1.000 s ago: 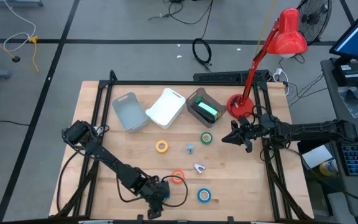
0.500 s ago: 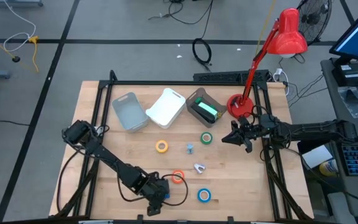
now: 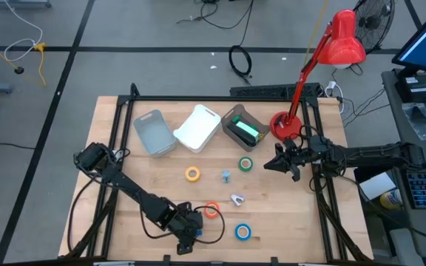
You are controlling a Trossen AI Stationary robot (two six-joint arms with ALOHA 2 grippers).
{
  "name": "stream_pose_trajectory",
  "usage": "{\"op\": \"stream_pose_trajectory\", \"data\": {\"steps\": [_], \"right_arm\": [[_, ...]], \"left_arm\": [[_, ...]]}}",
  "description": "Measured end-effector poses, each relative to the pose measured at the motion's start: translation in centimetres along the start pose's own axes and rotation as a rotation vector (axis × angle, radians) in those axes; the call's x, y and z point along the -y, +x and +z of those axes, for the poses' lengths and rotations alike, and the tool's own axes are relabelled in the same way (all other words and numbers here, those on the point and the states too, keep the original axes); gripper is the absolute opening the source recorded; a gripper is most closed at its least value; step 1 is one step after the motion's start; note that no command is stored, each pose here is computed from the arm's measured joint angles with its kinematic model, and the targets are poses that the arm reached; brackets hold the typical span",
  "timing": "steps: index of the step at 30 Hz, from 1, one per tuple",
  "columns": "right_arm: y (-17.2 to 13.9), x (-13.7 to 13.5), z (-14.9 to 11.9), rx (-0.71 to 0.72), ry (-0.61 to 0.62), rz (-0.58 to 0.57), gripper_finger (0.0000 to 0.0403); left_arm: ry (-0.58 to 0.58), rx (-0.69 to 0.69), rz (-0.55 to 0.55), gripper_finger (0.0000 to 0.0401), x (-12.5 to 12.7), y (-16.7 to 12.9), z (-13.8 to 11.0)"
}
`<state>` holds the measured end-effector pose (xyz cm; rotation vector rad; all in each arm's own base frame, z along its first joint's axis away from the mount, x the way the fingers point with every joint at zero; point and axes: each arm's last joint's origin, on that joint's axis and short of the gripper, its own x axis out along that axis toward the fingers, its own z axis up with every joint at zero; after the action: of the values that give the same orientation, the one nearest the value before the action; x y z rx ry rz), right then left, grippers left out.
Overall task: Pick and place Stapler, Stapler remover, tape
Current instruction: Put the small blue stapler into the black bin
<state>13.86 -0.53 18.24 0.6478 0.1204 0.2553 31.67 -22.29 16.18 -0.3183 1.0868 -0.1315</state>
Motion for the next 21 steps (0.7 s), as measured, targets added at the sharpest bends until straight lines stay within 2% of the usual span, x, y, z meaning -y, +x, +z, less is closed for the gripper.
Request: {"op": "stream_pose_trajectory", "data": {"steps": [4, 12, 21], "right_arm": [[0.0, 0.0, 0.0, 0.001, 0.0, -0.001, 0.0004], [0.0, 0.0, 0.0, 0.002, -0.003, -0.003, 0.0004], [0.0, 0.0, 0.0, 0.002, -0.001, -0.004, 0.0004]], "left_arm": [[0.003, -0.013, 0.038, 0.0289, -0.3, 0.0, -0.2], [0.021, -0.013, 0.042, 0.0256, -0.3, 0.1, -0.2], [-0.011, -0.08, 0.001, 0.0246, -0.5, 2.6, -0.9]]}}
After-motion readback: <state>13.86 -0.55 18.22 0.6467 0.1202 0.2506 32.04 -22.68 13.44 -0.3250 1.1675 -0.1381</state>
